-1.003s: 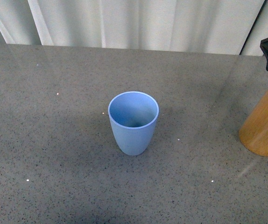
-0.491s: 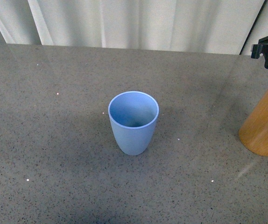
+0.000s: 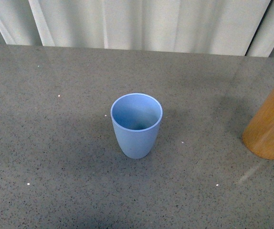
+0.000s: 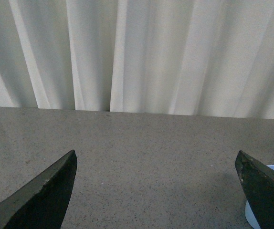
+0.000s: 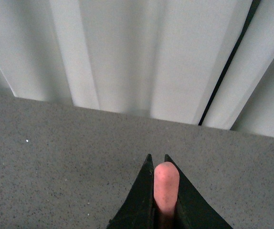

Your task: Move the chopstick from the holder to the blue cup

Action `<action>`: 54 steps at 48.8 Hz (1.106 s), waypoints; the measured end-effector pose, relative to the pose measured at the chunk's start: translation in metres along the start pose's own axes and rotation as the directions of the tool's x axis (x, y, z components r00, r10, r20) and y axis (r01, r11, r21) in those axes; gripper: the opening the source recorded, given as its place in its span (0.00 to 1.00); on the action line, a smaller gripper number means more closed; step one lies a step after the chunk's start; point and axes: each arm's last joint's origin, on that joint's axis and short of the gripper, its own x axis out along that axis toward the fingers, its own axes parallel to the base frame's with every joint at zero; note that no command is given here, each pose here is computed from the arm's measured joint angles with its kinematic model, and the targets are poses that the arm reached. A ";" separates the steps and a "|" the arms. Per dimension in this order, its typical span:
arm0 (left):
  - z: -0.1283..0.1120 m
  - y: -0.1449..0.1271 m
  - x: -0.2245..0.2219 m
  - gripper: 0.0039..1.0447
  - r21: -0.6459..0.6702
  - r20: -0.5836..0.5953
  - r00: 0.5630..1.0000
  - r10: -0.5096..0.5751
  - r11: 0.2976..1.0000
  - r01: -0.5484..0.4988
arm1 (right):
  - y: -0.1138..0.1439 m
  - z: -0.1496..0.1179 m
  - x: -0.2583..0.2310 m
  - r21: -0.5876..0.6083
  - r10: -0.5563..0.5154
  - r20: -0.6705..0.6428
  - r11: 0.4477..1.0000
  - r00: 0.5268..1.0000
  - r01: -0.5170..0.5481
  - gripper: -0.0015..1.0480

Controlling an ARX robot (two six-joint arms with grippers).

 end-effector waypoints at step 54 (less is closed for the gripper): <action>0.000 0.000 0.000 0.94 0.000 0.000 1.000 0.000 1.000 0.000 | 0.135 0.096 -0.021 0.051 0.370 0.308 0.913 0.876 -0.404 0.02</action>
